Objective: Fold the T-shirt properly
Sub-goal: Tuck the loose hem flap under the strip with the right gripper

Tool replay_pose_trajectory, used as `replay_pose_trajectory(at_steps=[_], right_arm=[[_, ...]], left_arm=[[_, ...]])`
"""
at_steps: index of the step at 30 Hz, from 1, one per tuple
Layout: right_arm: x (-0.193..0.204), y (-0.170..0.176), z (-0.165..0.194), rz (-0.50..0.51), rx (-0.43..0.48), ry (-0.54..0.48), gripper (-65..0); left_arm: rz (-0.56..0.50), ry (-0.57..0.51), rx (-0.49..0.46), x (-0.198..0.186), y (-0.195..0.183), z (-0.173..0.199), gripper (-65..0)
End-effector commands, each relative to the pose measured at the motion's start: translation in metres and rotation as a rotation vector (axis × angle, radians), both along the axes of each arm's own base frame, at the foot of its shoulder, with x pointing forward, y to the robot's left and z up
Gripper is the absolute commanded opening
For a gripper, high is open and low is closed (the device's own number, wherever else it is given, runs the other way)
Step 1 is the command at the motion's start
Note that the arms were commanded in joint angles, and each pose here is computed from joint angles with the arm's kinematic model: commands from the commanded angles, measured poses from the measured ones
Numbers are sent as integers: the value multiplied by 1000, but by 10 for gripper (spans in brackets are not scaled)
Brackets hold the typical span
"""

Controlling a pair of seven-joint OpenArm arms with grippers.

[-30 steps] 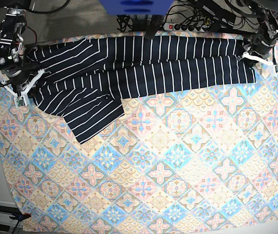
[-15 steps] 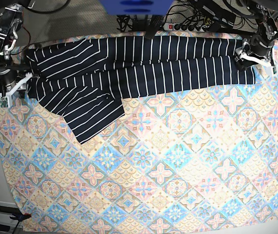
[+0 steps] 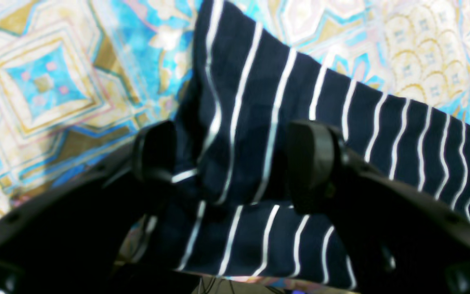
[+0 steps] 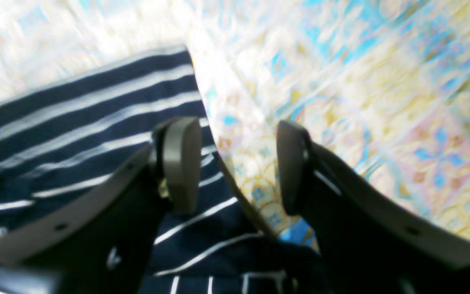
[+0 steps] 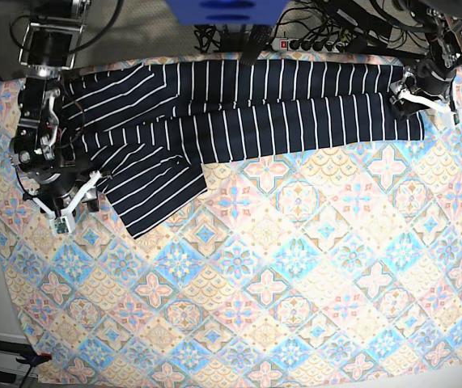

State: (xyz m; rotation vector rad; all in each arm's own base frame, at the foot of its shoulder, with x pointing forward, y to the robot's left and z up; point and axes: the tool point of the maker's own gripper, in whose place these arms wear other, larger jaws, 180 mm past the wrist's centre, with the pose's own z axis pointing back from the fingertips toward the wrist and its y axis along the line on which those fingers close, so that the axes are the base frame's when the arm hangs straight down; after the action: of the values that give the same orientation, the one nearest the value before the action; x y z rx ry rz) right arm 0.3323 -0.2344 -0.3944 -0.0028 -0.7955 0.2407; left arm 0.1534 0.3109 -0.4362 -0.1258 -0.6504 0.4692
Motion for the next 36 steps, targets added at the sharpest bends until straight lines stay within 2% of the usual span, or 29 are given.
replay_pose_trajectory(at_steps=[1, 10, 17, 22, 24, 28, 30, 36], right_arm=[[17, 0, 11, 6, 11, -43, -360], [29, 11, -37, 34, 46, 104, -360], [30, 28, -73, 70, 82, 164, -360], [23, 31, -84, 78, 87, 192, -370], [21, 31, -84, 79, 85, 197, -417], [20, 29, -84, 70, 89, 201, -591], [12, 27, -84, 69, 79, 219, -650], [1, 1, -39, 8, 29, 149, -648]], left_arm=[[-4, -23, 16, 3, 5, 8, -234], [-6, -22, 16, 3, 5, 7, -234], [-6, -25, 16, 4, 5, 8, -234], [-6, -25, 16, 4, 5, 8, -234], [-6, -25, 16, 4, 5, 8, -234], [-6, -25, 16, 4, 5, 8, -234], [-4, -27, 16, 5, 5, 8, -234], [-4, -29, 16, 5, 5, 9, -234]])
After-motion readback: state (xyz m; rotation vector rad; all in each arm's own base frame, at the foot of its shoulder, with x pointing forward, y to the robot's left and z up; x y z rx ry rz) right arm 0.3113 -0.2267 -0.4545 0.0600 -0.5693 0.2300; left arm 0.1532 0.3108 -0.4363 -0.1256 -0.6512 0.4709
